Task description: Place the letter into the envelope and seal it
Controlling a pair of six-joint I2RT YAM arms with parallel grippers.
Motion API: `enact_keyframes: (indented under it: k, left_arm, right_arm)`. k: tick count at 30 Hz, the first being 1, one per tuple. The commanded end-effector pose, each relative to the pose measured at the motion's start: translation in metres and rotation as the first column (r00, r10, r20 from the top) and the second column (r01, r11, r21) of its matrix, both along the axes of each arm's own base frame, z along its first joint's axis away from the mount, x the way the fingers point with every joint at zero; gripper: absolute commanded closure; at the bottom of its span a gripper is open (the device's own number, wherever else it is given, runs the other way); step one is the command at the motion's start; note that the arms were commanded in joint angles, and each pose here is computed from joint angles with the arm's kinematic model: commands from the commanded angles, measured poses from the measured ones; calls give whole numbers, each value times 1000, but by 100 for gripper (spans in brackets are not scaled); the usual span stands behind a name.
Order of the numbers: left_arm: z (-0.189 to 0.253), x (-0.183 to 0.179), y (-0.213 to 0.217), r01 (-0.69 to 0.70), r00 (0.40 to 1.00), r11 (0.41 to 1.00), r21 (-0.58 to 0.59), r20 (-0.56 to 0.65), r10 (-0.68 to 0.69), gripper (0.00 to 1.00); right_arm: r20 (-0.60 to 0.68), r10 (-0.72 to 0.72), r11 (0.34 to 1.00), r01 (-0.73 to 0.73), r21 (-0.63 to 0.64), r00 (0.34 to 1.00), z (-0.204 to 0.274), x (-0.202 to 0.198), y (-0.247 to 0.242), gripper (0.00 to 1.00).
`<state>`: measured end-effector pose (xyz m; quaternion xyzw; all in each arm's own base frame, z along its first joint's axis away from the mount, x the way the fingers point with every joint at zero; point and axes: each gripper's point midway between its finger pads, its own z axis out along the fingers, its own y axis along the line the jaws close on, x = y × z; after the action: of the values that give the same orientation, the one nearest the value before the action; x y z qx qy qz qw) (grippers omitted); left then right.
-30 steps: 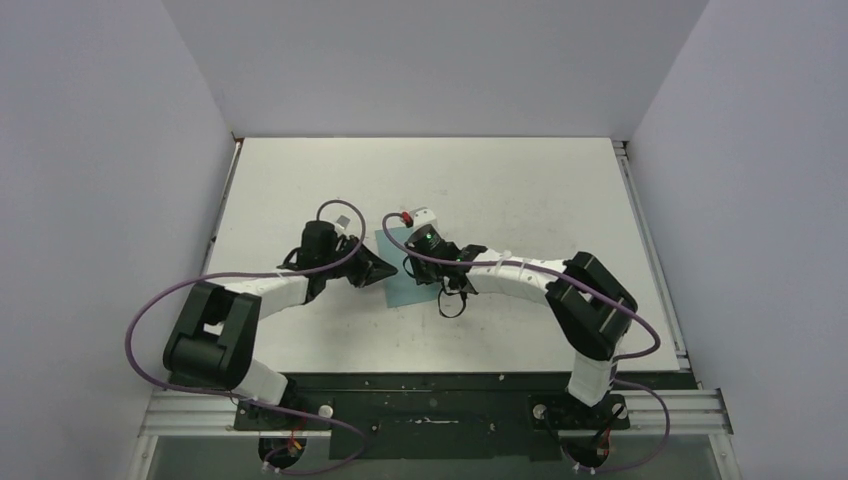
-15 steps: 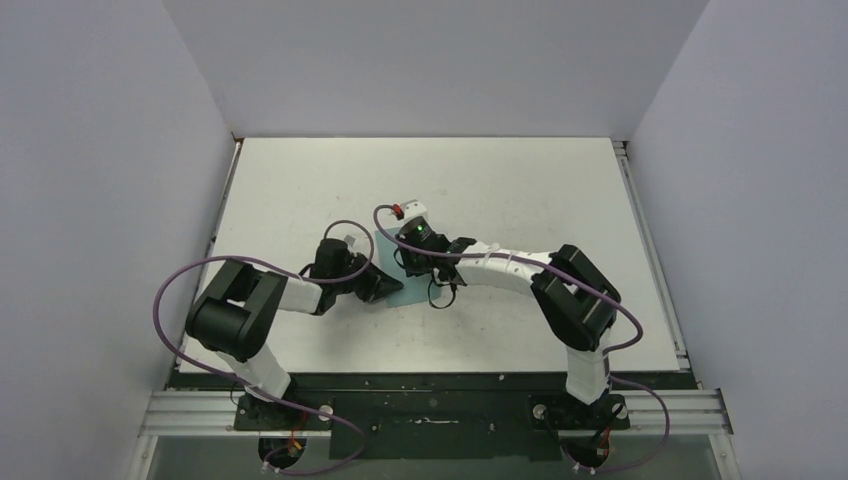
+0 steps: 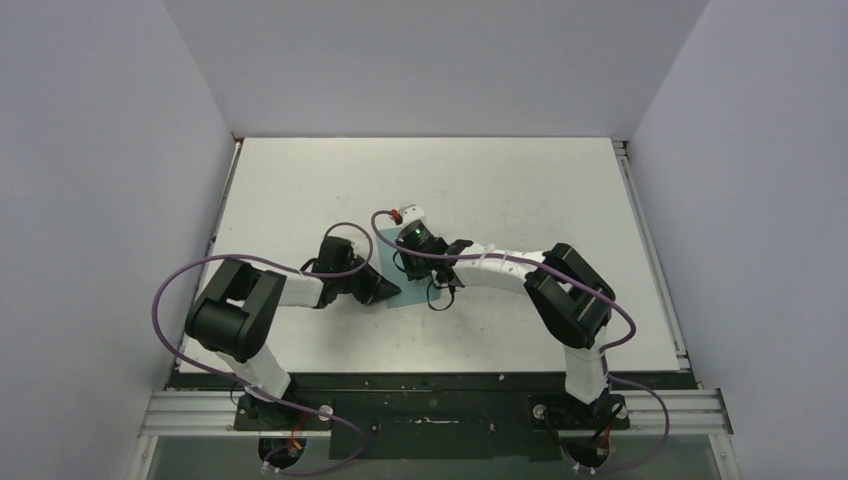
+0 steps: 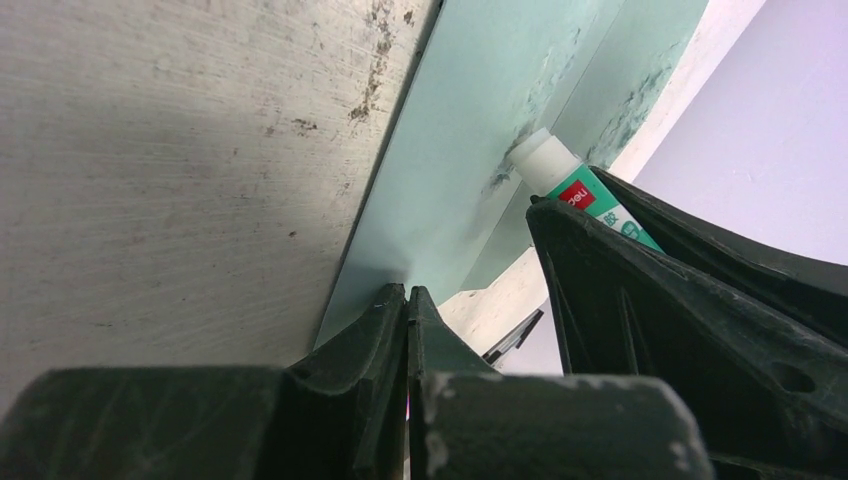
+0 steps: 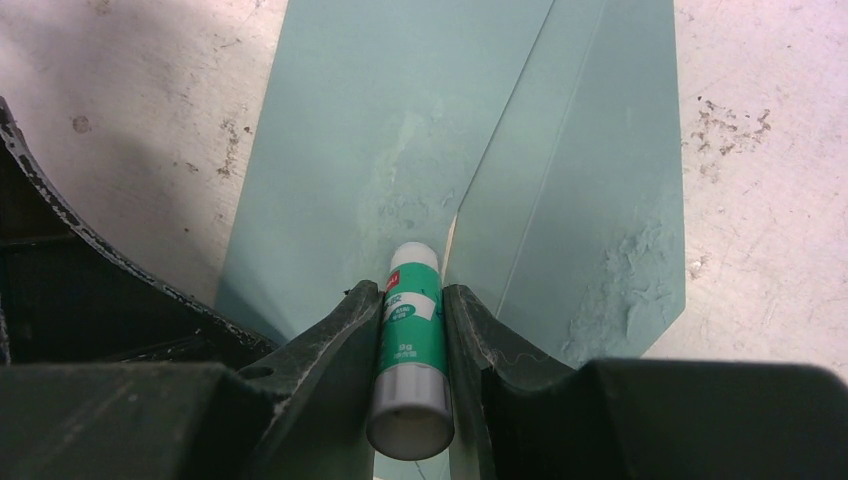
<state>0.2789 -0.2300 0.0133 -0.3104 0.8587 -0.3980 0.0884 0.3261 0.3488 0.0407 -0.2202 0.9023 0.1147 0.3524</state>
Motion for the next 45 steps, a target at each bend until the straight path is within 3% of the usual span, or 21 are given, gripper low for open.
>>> enact_keyframes:
  k: [1,6,13,30,45]
  left_arm:
    - [-41,-29,25,8,990,983,184,-138,17,100]
    - [-54,-50,32,12,983,983,184,-185,22,100]
    - [-55,-50,26,-10,980,993,119,-195,34,100]
    - [-49,-40,20,-164,956,986,40,-240,169,100]
    - [-51,-42,18,-163,954,986,21,-251,163,100]
  right_arm:
    - [35,-23,999,24,-38,999,-13,6,-5,95]
    - [32,-47,999,47,-26,998,-21,17,-1,95]
    - [16,-54,998,55,-43,998,-25,13,-4,95]
    - [-155,10,997,-21,-68,988,-22,-43,-19,95]
    - [-106,-86,994,78,-76,991,-30,17,-16,95]
